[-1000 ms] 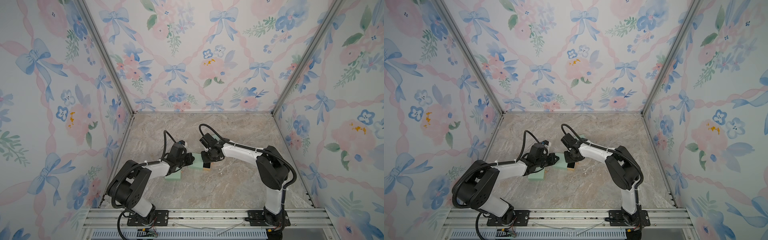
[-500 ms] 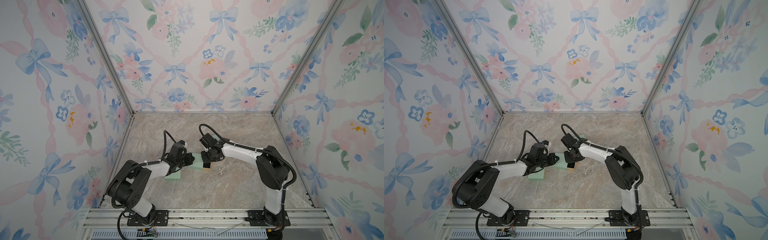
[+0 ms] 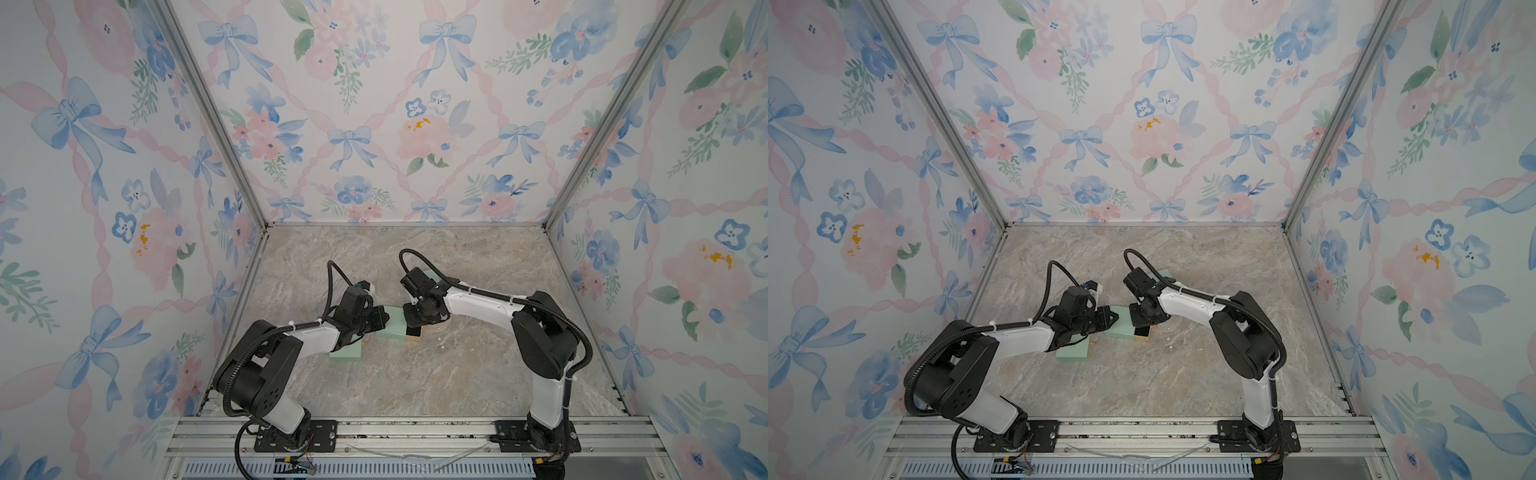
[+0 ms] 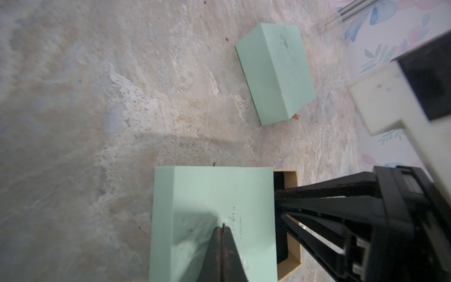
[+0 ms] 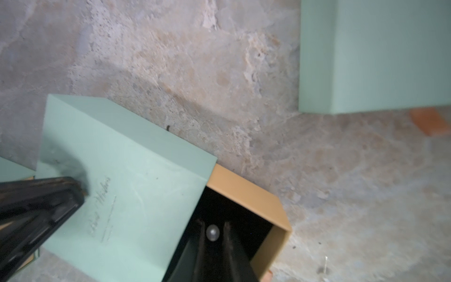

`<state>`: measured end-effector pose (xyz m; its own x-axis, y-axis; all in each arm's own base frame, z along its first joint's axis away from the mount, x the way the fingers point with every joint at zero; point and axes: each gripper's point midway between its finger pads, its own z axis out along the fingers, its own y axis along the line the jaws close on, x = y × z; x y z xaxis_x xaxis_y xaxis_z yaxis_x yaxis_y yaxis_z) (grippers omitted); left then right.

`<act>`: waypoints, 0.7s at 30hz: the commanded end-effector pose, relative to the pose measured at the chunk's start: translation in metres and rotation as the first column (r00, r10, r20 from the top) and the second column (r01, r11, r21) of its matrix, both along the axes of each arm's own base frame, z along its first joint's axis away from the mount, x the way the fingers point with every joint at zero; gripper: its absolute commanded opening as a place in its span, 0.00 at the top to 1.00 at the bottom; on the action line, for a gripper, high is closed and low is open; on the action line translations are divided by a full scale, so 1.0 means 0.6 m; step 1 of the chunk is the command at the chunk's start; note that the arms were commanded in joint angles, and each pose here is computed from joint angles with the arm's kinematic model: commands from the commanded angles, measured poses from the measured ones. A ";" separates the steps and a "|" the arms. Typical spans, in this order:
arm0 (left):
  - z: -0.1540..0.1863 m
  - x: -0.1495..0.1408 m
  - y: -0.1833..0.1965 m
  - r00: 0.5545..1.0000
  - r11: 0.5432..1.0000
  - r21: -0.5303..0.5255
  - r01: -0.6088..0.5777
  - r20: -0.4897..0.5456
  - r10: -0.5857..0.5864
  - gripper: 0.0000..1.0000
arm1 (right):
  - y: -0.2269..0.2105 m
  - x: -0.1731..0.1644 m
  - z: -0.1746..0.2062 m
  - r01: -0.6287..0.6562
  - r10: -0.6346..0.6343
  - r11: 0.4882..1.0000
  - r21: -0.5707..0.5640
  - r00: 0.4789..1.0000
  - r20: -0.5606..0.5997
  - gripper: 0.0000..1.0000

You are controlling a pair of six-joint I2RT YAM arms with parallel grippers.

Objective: Take out the earrings from the drawer-style jewelry box
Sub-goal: Pick up the earring from the drawer.

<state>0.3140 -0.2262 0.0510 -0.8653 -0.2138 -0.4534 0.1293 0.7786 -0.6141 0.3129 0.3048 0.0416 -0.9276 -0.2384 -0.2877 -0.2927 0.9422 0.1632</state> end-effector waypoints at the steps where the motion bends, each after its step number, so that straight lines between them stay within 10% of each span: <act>1: -0.103 -0.070 0.057 0.978 0.985 0.174 -0.005 -0.205 0.042 1.00 | -0.010 0.001 0.005 0.022 -0.022 1.000 0.016 1.000 -0.004 0.82; 21: -0.104 -0.071 0.059 0.978 0.984 0.178 -0.007 -0.206 0.044 1.00 | -0.003 0.003 -0.009 0.021 -0.020 0.999 0.033 0.999 -0.028 0.84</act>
<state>0.3139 -0.2261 0.0508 -0.8654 -0.2142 -0.4530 0.1287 0.7788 -0.6139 0.3158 0.3091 0.0431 -0.9296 -0.2252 -0.2918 -0.2899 0.9356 0.2015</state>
